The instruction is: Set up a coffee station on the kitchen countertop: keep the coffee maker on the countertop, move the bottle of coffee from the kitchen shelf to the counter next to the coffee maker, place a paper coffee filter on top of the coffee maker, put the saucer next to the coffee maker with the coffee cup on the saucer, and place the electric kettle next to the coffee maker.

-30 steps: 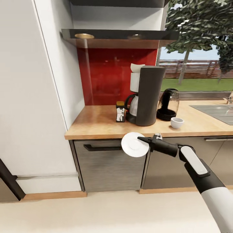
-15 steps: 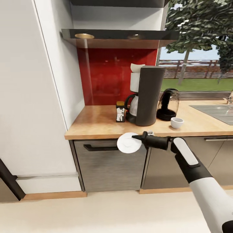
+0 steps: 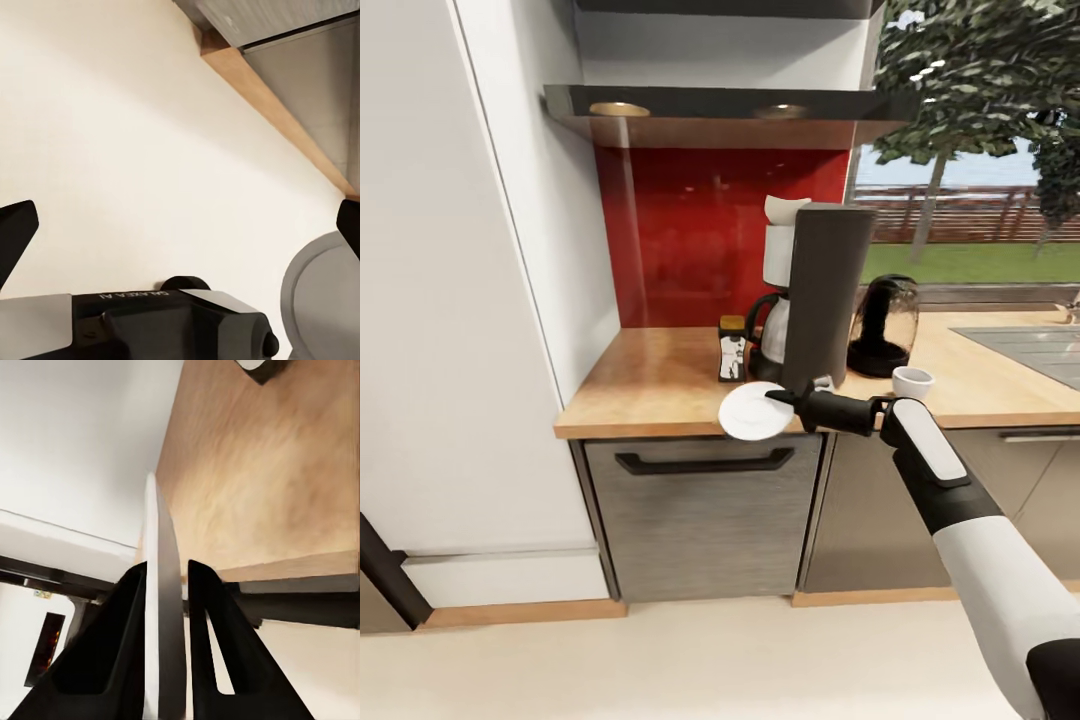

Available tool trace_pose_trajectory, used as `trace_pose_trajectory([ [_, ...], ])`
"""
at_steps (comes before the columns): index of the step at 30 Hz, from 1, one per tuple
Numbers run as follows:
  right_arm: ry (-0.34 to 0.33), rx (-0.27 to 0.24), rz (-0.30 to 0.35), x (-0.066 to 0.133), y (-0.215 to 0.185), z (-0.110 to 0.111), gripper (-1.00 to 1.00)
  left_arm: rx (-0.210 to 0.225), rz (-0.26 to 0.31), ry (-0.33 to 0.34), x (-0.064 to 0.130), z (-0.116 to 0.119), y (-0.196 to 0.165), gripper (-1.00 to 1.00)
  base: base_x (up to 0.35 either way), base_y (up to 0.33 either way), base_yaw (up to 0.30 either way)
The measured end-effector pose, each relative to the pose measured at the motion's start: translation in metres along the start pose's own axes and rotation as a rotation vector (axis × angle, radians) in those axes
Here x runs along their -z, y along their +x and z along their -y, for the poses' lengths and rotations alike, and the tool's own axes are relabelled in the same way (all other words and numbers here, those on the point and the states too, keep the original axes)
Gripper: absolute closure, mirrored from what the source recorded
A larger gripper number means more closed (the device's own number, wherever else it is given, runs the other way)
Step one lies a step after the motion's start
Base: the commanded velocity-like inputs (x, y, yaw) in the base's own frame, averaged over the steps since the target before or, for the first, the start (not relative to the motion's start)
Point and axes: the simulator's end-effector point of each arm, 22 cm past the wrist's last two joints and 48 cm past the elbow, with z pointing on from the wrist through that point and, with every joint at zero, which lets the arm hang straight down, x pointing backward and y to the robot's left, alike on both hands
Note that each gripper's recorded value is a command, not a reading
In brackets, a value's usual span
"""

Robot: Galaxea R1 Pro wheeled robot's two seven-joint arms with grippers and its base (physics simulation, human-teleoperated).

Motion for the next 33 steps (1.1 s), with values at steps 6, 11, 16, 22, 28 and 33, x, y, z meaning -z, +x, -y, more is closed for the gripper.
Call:
trace_pose_trajectory([
  [6,0.002,-0.004,0.009,-0.001,-0.001,0.001,1.0,0.0,0.001,0.0,0.0,0.0,0.0,-1.0,0.141,0.001,0.0],
  [11,0.003,-0.012,0.003,-0.005,0.002,0.002,1.0,0.0,0.001,0.0,0.0,0.0,0.0,-1.0,0.162,0.061,0.0],
  [16,0.056,-0.043,-0.023,-0.02,0.017,0.013,1.0,0.0,0.001,0.0,0.0,0.0,0.0,-1.0,0.058,0.021,0.0],
  [22,0.072,-0.054,-0.033,-0.026,0.024,0.015,1.0,0.0,0.001,0.0,0.0,0.0,0.0,-1.0,0.07,0.002,0.0],
  [28,0.073,-0.055,-0.033,-0.026,0.023,0.015,1.0,0.0,0.001,0.0,0.0,0.0,0.0,-1.0,0.053,0.0,0.0],
  [33,0.077,-0.056,-0.033,-0.026,0.024,0.016,1.0,0.0,0.001,0.0,0.0,0.0,0.0,-1.0,0.176,0.0,0.0],
])
